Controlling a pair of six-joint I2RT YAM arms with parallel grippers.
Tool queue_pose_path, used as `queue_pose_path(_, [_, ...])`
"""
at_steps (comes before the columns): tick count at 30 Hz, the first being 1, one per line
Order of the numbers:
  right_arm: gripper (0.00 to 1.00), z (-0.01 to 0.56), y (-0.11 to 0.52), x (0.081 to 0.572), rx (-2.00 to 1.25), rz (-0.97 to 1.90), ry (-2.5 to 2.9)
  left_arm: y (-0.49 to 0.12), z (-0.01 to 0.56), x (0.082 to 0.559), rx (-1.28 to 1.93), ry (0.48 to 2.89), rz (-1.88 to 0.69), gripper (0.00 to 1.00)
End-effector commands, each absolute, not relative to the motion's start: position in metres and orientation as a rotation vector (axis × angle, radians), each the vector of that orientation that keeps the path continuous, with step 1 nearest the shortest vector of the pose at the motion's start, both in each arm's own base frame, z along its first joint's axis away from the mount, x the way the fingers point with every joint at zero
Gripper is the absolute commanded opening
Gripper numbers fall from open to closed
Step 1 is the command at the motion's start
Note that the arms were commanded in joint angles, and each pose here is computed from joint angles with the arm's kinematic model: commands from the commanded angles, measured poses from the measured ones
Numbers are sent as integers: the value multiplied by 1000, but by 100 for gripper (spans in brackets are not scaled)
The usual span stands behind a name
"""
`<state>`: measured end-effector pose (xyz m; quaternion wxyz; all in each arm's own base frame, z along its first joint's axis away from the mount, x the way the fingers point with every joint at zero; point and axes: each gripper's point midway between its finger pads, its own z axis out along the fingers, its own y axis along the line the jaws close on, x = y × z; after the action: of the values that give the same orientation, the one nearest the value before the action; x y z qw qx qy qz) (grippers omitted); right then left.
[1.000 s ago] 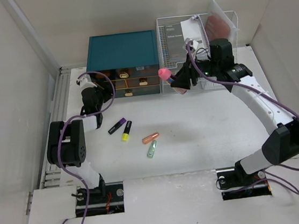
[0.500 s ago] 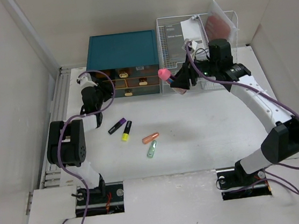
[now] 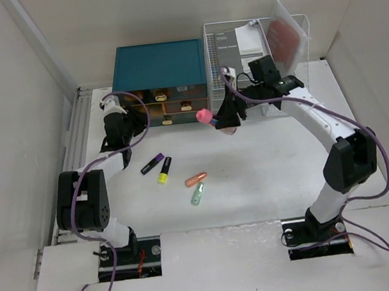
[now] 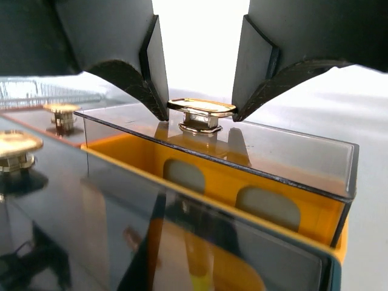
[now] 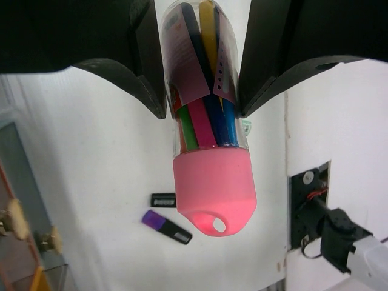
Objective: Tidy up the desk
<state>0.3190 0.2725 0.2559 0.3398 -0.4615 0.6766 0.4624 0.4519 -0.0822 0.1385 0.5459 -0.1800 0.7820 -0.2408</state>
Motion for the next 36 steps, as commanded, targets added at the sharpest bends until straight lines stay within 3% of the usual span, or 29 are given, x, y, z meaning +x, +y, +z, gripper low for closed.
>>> queue_pose_path(1, [0,280,296,296,-1384,1193,1597,-90,188,443,-293,1759,-589,9])
queue_pose_path(7, [0,277,337,297,-1460,1101,1598,-106,189,424,-268,1805,-633,3])
queue_pose_path(16, [0,311,380,362,-1297,948,1611,-123,178,401,-255,1865,-651,3])
queue_pose_path(24, [0,282,418,398,-1243,923,1633,-127,167,390,-279,1908,-653,5])
queue_pose_path(30, [0,275,434,412,-1216,930,1616,-127,160,385,-307,1929,-663,18])
queue_pose_path(33, [0,275,438,413,-1204,953,1609,-127,156,383,-327,1937,-673,35])
queue_pose_path(36, [0,274,445,409,-1213,976,1594,-127,153,381,-348,1945,-683,39])
